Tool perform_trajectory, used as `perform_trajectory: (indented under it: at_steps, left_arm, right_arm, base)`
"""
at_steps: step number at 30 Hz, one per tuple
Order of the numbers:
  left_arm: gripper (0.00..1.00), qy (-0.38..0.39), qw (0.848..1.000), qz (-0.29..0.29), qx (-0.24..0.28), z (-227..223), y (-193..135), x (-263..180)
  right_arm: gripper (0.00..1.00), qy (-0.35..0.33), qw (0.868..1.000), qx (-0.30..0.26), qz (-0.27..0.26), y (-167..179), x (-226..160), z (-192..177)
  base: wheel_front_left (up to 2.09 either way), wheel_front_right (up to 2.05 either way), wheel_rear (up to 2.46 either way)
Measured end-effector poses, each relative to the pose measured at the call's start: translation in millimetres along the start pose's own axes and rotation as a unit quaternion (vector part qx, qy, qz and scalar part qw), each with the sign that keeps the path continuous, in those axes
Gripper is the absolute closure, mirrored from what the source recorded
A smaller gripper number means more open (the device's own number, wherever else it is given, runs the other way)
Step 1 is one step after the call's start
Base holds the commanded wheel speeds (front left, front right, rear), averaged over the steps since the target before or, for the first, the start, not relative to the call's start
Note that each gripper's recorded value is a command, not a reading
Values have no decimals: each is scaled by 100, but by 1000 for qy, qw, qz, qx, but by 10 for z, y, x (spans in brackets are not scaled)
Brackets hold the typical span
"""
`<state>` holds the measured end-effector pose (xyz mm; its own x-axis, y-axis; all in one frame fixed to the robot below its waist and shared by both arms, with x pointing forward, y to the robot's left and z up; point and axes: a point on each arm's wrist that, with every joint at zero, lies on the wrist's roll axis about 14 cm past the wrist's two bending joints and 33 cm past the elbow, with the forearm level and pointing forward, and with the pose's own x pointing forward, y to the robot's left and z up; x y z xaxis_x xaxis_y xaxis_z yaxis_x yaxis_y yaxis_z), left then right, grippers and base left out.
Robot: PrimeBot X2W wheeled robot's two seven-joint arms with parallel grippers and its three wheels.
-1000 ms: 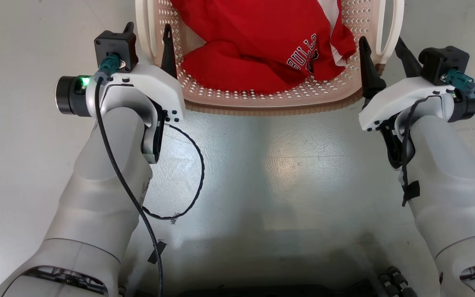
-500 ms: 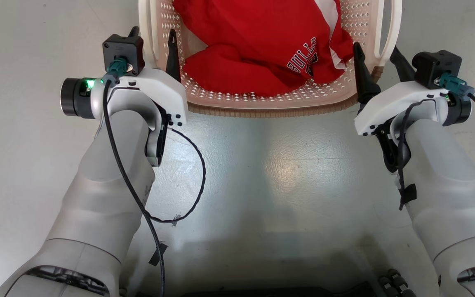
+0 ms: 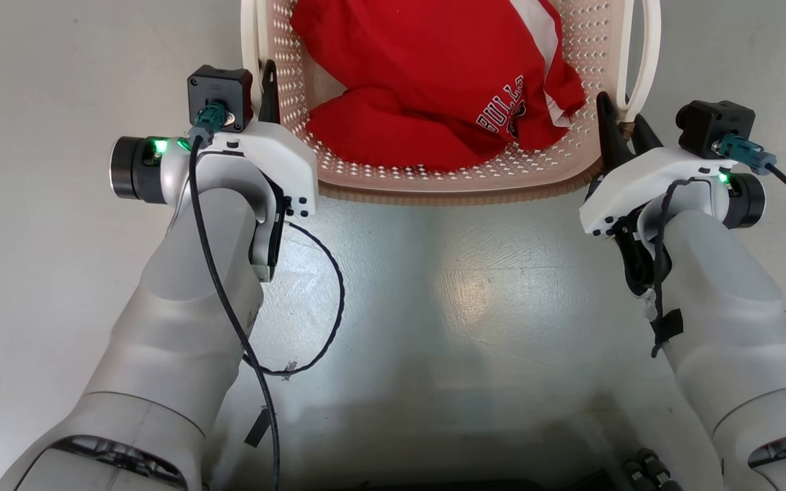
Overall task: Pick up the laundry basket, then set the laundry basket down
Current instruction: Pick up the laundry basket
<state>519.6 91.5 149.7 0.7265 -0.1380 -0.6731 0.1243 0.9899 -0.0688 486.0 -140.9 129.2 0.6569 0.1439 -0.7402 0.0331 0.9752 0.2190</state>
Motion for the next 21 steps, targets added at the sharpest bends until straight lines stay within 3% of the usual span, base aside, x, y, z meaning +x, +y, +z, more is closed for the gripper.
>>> perform_trajectory:
  at_steps: [12, 21]
  left_arm:
    - [100, 3, 1000, -2, -6, 126, -37, -153]
    - [100, 18, 1000, -4, -2, 142, -80, -516]
  right_arm:
    - [100, -2, 1000, -11, 9, 82, -166, 138]
    - [100, 3, 1000, -16, 18, 193, -509, 209]
  base:
    - [0, 0, 0]
    - [0, 0, 0]
